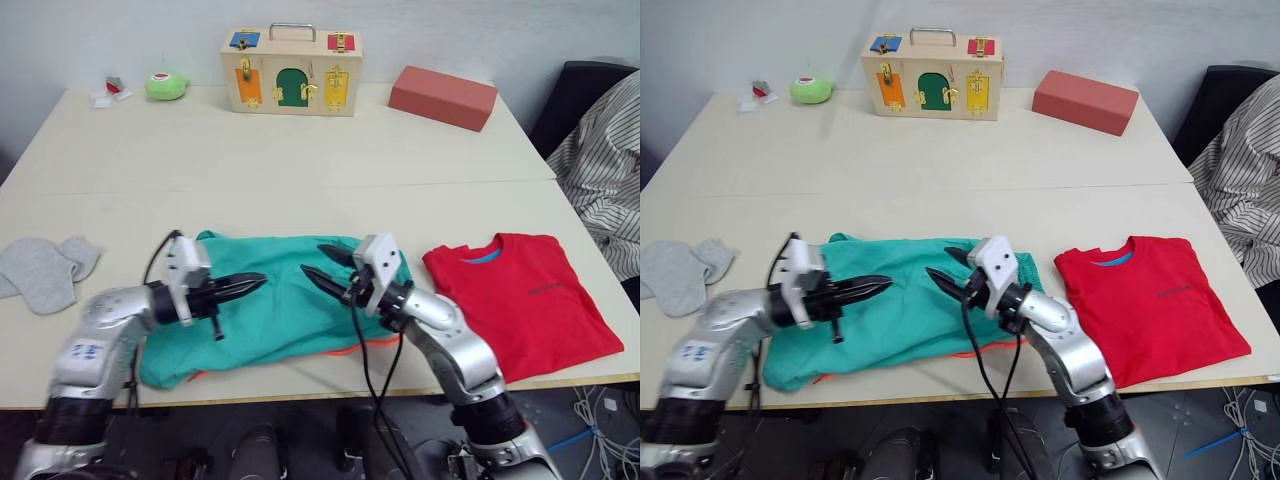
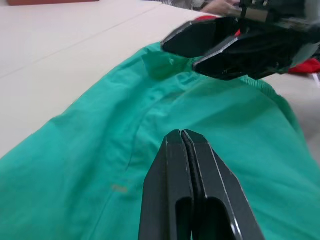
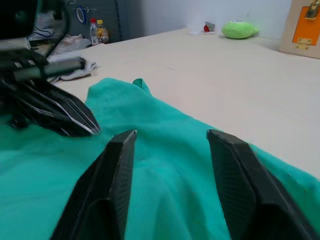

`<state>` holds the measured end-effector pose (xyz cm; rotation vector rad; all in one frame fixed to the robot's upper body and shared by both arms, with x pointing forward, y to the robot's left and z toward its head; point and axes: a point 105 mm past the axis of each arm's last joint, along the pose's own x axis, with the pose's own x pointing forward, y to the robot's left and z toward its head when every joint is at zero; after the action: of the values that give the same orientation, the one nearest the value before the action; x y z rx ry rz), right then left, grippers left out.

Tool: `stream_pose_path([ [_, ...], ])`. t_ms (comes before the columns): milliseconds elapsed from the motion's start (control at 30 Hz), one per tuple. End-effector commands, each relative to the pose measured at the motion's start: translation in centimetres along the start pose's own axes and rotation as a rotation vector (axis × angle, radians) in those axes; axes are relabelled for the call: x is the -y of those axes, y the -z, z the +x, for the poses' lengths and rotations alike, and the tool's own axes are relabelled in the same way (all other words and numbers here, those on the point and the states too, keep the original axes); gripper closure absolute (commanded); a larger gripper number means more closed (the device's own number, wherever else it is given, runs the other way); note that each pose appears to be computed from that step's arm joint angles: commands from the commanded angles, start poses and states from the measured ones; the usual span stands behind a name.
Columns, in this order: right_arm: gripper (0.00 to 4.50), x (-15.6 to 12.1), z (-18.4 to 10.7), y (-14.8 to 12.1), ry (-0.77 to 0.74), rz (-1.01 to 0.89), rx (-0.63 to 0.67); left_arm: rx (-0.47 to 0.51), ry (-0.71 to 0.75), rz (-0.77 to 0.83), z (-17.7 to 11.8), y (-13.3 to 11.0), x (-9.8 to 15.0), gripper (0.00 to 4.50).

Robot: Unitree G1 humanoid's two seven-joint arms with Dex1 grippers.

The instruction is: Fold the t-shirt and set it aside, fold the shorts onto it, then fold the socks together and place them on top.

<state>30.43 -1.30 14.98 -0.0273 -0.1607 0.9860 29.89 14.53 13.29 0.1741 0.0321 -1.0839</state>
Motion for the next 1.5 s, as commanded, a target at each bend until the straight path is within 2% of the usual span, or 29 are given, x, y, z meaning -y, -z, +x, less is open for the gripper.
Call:
stream_pose_path([
  [33, 3.77, 0.6, -0.4, 1.1, 0.024, -0.049, -0.041, -0.011, -0.075, 0.058, 0.6, 0.3, -0.9, 4.5],
  [100, 4.42, 0.4, -0.7, 2.1, 0.022, -0.036, -0.074, -0.011, -0.135, 0.065, 1.0, 0.8, -1.7, 4.5],
  [133, 4.47, 0.4, -1.0, 2.9, 0.042, -0.016, -0.098, -0.026, -0.173, 0.058, 1.2, 1.4, -2.1, 4.5],
  [233, 4.47, 0.4, -1.6, 4.8, 0.09, -0.032, -0.155, -0.077, -0.221, 0.052, 1.5, 3.3, -2.4, 4.5],
  [333, 4.47, 1.0, -2.3, 5.4, 0.133, -0.059, -0.174, -0.087, -0.278, 0.048, 1.4, 4.2, -3.0, 4.5],
  [467, 4.47, 3.9, -5.1, 4.9, 0.271, -0.098, -0.13, -0.12, -0.418, 0.038, 0.3, 5.5, -5.3, 4.5],
  [633, 4.47, 5.5, -8.1, 4.3, 0.317, -0.084, -0.068, -0.104, -0.472, -0.026, -0.7, 6.1, -6.3, 4.5],
  [733, 4.47, 7.4, -9.8, 4.7, 0.419, -0.069, -0.073, -0.101, -0.464, -0.027, -1.0, 5.7, -6.4, 4.5],
  [800, 4.47, 8.3, -10.1, 4.3, 0.469, -0.047, -0.044, -0.105, -0.464, -0.021, -1.4, 5.6, -6.6, 4.5],
  [833, 4.47, 8.3, -10.0, 3.7, 0.477, -0.03, -0.019, -0.077, -0.454, -0.008, -1.6, 5.1, -6.6, 4.5],
  [967, 4.47, 6.2, -7.9, 0.9, 0.358, 0.044, 0.083, 0.111, -0.267, 0.043, -0.9, 0.9, -4.7, 4.5],
  [1100, 4.47, 4.1, -6.3, 0.4, 0.254, 0.038, 0.054, 0.119, -0.145, 0.082, 0.0, -0.3, -3.0, 4.5],
  [1200, 4.47, 1.2, -4.7, 2.1, 0.122, -0.021, -0.044, 0.06, -0.061, 0.122, 1.5, 0.1, -1.6, 4.5],
  [1267, 4.47, 0.6, -4.5, 2.9, 0.096, -0.044, -0.077, 0.036, -0.055, 0.131, 2.0, 0.6, -1.3, 4.5],
  [1367, 4.47, 1.0, -5.4, 4.7, 0.141, -0.036, -0.117, -0.018, -0.102, 0.113, 2.4, 2.4, -1.6, 4.5],
  [1500, 4.47, 2.3, -7.2, 3.7, 0.22, -0.022, -0.067, -0.039, -0.121, 0.088, 1.9, 3.8, -1.7, 4.5],
])
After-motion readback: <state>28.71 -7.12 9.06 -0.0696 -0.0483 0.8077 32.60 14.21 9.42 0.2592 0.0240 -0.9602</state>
